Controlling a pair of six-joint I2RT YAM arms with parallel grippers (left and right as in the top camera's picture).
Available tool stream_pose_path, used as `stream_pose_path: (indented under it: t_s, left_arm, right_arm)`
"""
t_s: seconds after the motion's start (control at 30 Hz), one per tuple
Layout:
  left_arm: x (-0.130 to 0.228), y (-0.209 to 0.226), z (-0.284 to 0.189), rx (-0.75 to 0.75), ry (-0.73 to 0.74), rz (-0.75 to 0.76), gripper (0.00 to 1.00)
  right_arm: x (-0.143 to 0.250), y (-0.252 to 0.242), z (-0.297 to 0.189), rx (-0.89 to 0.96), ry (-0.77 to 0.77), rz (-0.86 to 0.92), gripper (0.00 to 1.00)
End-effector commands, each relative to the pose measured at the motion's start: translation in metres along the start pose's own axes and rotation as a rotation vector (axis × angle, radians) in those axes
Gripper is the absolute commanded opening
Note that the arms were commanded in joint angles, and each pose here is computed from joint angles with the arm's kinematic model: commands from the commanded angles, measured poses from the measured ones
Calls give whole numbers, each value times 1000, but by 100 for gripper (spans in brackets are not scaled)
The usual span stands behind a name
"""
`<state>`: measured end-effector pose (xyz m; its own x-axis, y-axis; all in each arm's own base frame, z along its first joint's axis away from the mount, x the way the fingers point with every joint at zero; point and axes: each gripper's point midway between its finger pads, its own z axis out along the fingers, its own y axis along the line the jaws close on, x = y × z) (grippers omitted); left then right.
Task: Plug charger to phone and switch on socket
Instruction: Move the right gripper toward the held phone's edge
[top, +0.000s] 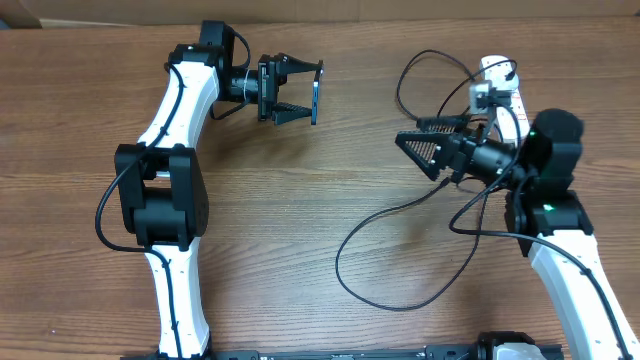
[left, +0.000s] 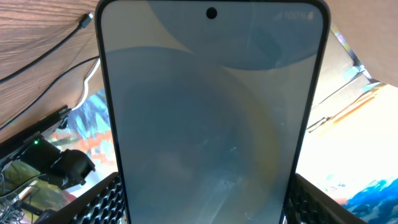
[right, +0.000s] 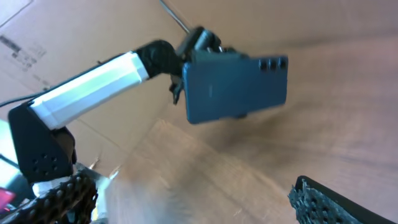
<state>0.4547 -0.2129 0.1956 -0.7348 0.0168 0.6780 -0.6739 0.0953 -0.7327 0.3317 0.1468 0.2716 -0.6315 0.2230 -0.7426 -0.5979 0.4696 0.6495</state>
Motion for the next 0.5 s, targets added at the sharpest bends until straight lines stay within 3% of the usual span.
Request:
stream_pose_path:
  t_s: [0.0,0.23,0.47]
  left_arm:
    - [9,-13,-3,34,39,20,64]
    - [-3,-5,-3,-13,-32,-13,64]
    - [-22,-5,-3,-52,-117,8,64]
  right_arm:
    - [-6,-5,7,114,-8,44,100]
    - [-4,-34,3,619,90,-4,100]
    - [-9,-17,35,649,91,-17,100]
